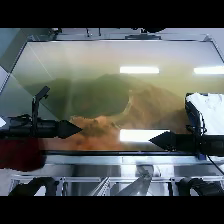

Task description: Fold the shirts.

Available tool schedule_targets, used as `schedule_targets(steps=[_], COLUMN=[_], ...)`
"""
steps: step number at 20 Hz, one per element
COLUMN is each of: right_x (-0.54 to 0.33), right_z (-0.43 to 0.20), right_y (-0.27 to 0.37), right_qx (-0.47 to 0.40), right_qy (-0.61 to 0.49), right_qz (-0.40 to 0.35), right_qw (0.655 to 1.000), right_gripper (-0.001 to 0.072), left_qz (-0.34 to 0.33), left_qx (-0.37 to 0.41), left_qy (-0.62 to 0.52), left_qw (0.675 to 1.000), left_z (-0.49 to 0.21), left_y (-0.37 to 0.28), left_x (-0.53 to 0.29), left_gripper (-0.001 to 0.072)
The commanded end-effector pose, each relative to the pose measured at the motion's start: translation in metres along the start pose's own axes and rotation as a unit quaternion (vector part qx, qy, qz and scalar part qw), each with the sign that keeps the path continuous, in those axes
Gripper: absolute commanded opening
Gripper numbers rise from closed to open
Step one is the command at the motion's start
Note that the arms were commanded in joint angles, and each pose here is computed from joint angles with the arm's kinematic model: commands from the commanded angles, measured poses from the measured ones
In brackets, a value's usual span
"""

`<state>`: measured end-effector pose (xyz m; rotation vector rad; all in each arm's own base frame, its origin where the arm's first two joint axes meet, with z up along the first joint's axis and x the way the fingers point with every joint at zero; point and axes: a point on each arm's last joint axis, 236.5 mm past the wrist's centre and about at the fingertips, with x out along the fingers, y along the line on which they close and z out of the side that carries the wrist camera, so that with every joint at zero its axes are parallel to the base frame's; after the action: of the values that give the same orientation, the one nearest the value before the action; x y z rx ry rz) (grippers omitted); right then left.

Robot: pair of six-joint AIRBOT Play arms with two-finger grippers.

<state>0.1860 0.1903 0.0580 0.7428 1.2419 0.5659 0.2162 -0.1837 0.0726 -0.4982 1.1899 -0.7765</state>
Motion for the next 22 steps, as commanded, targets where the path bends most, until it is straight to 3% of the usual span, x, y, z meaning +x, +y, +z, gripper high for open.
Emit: schedule_targets(steps=[1, 3, 5, 8, 12, 13, 14, 17, 22], right_x=[0.0, 0.0, 0.0, 0.0, 0.0, 0.0, 0.0, 0.0, 0.0], right_z=[0.0, 0.0, 0.0, 0.0, 0.0, 0.0, 0.0, 0.0, 0.0], right_y=[0.0, 0.0, 0.0, 0.0, 0.0, 0.0, 0.0, 0.0, 0.0], right_qx=[0.0, 0.0, 0.0, 0.0, 0.0, 0.0, 0.0, 0.0, 0.0], right_qy=[0.001, 0.001, 0.001, 0.001, 0.001, 0.001, 0.001, 0.001, 0.001], right_qz=[0.0, 0.0, 0.0, 0.0, 0.0, 0.0, 0.0, 0.0, 0.0], right_qw=[1.0, 1.0, 1.0, 1.0, 1.0, 1.0, 1.0, 1.0, 1.0], right_gripper=[0.0021, 0.0021, 0.0021, 0.0021, 0.0021, 0.0021, 0.0021, 0.0021, 0.0021], left_qz=[0.0, 0.0, 0.0, 0.04, 0.199, 0.249, 0.289, 0.363, 0.363], left_qx=[0.0, 0.001, 0.0, 0.012, 0.026, 0.009, -0.039, -0.205, -0.421], left_qy=[0.0, 0.0, -0.001, -0.024, -0.125, -0.149, -0.174, -0.211, -0.213], left_qw=[1.0, 1.0, 1.0, 0.999, 0.972, 0.957, 0.941, 0.884, 0.804], left_z=[0.0, 0.0, 0.0, 0.016, 0.072, 0.082, 0.086, 0.061, -0.028], left_y=[0.0, 0.0, 0.0, 0.014, 0.071, 0.095, 0.12, 0.195, 0.301], left_x=[0.0, 0.0, 0.0, -0.013, -0.095, -0.126, -0.155, -0.229, -0.265], left_gripper=[0.0003, 0.0004, 0.033, 0.0336, 0.0341, 0.0489, 0.072, 0.072, 0.0711])
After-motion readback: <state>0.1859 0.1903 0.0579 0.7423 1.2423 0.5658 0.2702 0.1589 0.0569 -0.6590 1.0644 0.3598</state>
